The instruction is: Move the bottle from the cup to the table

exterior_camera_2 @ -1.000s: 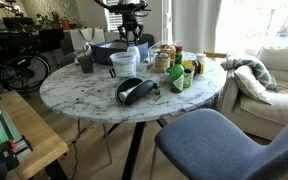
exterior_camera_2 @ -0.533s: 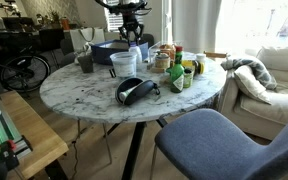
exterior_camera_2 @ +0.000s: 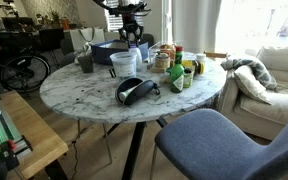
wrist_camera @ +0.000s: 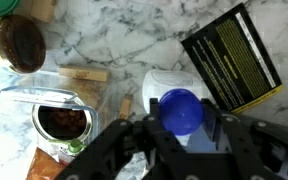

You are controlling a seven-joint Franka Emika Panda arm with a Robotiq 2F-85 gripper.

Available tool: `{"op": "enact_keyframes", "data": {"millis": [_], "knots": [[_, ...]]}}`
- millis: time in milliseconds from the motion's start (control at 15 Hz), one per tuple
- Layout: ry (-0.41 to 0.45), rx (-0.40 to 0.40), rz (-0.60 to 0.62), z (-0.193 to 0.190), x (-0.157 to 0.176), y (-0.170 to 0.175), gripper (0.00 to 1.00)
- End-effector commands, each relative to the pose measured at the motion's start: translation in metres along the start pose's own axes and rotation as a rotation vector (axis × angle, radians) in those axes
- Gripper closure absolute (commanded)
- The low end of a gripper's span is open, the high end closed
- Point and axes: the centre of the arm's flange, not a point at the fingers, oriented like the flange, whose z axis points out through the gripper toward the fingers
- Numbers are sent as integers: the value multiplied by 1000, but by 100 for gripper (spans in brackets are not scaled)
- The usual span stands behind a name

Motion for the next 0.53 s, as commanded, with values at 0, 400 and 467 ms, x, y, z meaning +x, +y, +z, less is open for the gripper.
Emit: {"op": "enact_keyframes", "data": {"millis": [0, 400, 467], "knots": [[-19, -8, 12, 6, -2, -3, 78], [6, -10, 30, -6, -3, -3, 2], [21, -8, 27, -15, -5, -4, 0]]}}
